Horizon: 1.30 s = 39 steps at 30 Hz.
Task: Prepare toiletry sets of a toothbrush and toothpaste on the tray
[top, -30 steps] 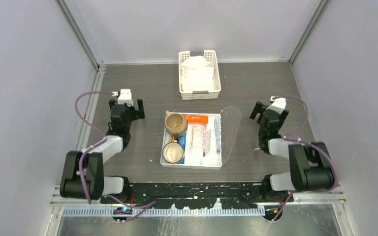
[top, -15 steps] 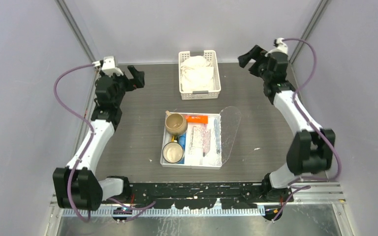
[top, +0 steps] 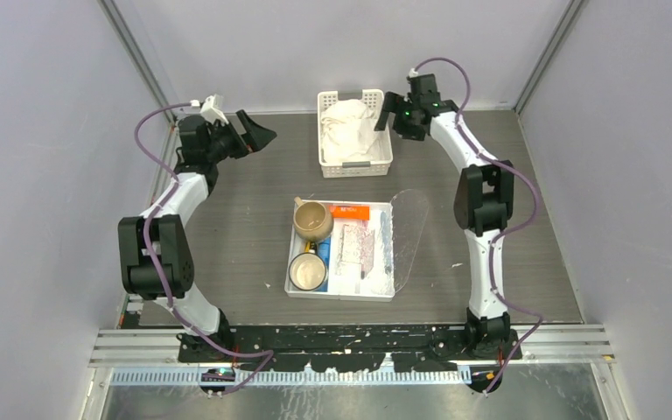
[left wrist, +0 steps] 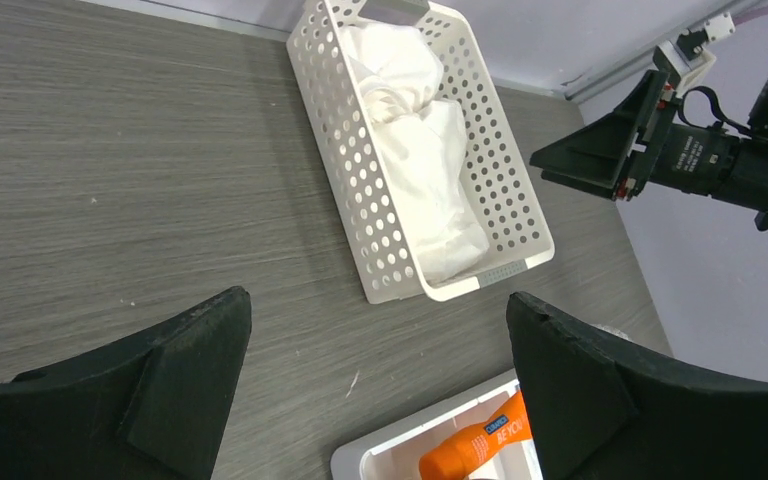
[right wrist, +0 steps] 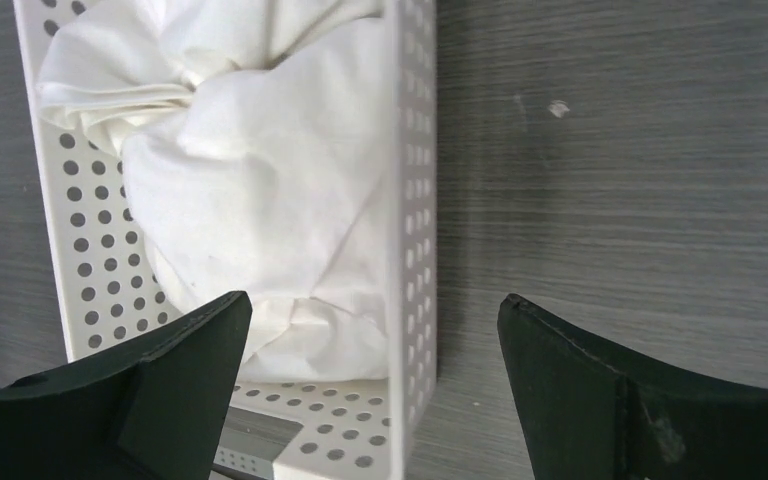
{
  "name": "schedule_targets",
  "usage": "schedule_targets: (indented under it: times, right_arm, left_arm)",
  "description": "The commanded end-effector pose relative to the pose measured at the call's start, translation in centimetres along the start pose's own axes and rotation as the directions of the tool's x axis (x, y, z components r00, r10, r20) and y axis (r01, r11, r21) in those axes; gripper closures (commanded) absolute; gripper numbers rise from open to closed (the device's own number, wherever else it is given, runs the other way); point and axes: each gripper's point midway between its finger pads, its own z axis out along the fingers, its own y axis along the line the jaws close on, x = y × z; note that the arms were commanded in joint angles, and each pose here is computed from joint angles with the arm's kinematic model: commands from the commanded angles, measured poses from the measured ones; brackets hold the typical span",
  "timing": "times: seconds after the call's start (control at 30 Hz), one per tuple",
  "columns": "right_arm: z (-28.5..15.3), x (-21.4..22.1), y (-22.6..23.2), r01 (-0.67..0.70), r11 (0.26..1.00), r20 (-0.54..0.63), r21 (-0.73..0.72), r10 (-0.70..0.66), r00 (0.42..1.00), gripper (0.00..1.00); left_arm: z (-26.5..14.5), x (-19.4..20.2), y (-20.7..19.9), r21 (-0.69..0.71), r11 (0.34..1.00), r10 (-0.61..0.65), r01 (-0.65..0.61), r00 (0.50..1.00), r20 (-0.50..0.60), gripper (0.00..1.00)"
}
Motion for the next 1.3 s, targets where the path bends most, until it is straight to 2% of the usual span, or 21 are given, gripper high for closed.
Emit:
schedule_targets:
  times: [0.0,0.07,0.17,0.27,0.37,0.43,0.47,0.53,0.57,0.6,0.73,0.87,0.97,1.13,1.27]
  right_arm:
    - [-0.3,0.3,2.3,0.145,0.989,-0.011,0.030,-0.144,0.989,0.00]
    - [0.6,1.2,2.3,0.159,0.986,-0.031,0.045,-0.158,0.987,0.03]
    - [2.0,2.3,1.3,0.153,0.985,-0.059,0.086,-0.148,0.987,0.15]
    - [2.6,2.7,0.4,0.156,0.979,-0.065,0.132,-0.148,0.987,0.16]
    - [3.1,2.8,-0.6,0.162,0.970,-0.064,0.180,-0.153,0.986,0.23]
    - [3.5,3.0,-1.0,0.165,0.968,-0.073,0.187,-0.154,0.985,0.32]
    - [3.8,3.1,-1.1,0.166,0.968,-0.078,0.189,-0.154,0.985,0.38]
    - [4.1,3.4,-1.3,0.165,0.969,-0.091,0.186,-0.150,0.985,0.77]
    - [4.2,3.4,-1.4,0.161,0.970,-0.095,0.185,-0.145,0.985,0.91]
    - [4.2,3.5,-1.6,0.159,0.970,-0.101,0.185,-0.142,0.985,0.98]
    - [2.0,1.8,-2.6,0.123,0.969,-0.044,0.215,-0.116,0.992,0.99]
    - [-4.1,-2.8,-4.6,0.060,0.959,0.100,0.278,-0.091,0.991,0.99]
    - [-9.9,-6.2,-8.3,-0.018,0.927,0.193,0.375,-0.060,0.979,0.99]
    - [-16.5,-6.8,-14.7,-0.254,0.871,0.318,0.420,0.121,0.940,0.99]
    - [-18.3,-4.5,-16.7,-0.380,0.820,0.433,0.428,0.183,0.883,0.99]
  left_arm:
    - [-0.7,-2.1,-2.6,0.068,0.996,0.057,-0.058,0.998,0.016,0.00]
    - [-0.9,-1.3,-2.0,0.040,0.998,0.058,-0.058,0.998,-0.006,0.00]
    - [-1.2,-0.5,-1.6,0.027,0.998,0.056,-0.056,0.998,-0.014,0.00]
    - [-1.6,-0.1,-1.5,0.020,0.998,0.055,-0.055,0.998,-0.017,0.00]
    - [-1.9,0.3,-1.5,0.016,0.998,0.054,-0.054,0.998,-0.020,0.00]
    - [-2.0,0.4,-1.4,0.012,0.998,0.054,-0.054,0.998,-0.020,0.00]
    - [-2.1,0.5,-1.4,0.011,0.998,0.054,-0.054,0.998,-0.021,0.00]
    - [-2.2,0.7,-1.4,0.010,0.999,0.050,-0.050,0.998,-0.024,0.00]
    - [-2.3,0.8,-1.5,0.011,0.999,0.048,-0.047,0.999,-0.025,0.00]
    - [-2.3,0.9,-1.6,0.015,0.999,0.047,-0.047,0.999,-0.027,0.00]
    - [-3.0,1.4,-1.7,0.007,0.999,0.043,-0.043,0.999,-0.031,0.00]
    - [-3.6,2.3,-1.9,0.006,0.999,0.042,-0.041,0.998,-0.038,0.00]
    - [-3.7,2.8,-2.3,0.011,0.999,0.040,-0.040,0.998,-0.048,0.00]
    - [-3.3,3.7,-4.0,0.033,0.998,0.054,-0.052,0.996,-0.078,0.00]
    - [-3.2,4.2,-5.1,0.032,0.996,0.083,-0.081,0.992,-0.097,0.00]
